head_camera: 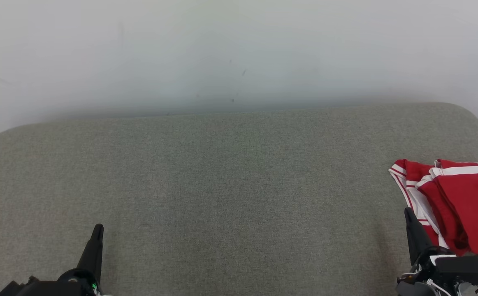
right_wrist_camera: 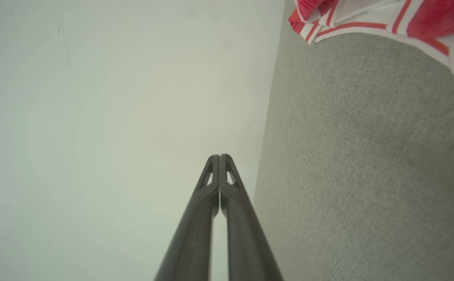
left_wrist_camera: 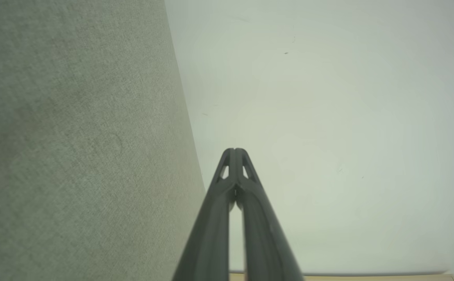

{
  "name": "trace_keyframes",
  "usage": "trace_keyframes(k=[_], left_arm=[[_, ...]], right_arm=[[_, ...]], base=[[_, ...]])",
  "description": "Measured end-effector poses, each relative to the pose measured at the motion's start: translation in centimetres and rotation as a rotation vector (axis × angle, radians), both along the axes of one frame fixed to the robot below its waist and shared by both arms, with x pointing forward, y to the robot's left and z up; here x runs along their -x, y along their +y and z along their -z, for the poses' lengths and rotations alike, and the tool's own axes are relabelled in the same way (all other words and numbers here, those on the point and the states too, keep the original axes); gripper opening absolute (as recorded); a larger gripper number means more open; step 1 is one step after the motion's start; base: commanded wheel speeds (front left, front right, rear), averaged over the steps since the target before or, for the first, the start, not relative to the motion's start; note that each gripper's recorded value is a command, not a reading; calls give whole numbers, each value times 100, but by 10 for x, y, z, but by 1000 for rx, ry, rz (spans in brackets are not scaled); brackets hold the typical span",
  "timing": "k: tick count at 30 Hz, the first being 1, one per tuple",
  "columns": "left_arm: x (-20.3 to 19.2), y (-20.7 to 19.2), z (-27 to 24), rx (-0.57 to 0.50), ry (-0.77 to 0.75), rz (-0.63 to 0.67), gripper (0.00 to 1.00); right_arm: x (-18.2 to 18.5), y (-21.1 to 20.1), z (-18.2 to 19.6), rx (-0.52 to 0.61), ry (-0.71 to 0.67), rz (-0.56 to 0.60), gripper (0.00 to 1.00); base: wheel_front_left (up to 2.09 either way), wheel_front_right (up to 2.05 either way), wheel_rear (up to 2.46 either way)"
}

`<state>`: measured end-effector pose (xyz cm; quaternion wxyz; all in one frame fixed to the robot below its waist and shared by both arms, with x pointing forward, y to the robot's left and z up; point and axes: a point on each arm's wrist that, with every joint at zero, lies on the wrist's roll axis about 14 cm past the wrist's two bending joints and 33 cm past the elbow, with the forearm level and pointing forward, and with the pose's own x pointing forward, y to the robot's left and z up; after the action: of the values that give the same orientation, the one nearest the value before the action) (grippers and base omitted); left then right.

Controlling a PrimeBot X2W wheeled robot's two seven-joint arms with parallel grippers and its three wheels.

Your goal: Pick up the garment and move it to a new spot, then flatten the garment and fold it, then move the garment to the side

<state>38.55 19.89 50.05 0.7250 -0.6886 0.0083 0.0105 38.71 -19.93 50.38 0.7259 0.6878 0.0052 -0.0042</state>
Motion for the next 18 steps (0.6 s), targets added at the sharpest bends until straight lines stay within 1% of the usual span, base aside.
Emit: trace_keyframes(k=[9,18], left_arm=[[-2,0,-4,55,-16,5,0],[-2,0,-4,56,-17,4,0]], right_arm=[[-1,-1,-1,-54,-7,2,0],[-1,-1,-2,-56,-8,2,0]], base=[[0,0,0],[0,0,0]])
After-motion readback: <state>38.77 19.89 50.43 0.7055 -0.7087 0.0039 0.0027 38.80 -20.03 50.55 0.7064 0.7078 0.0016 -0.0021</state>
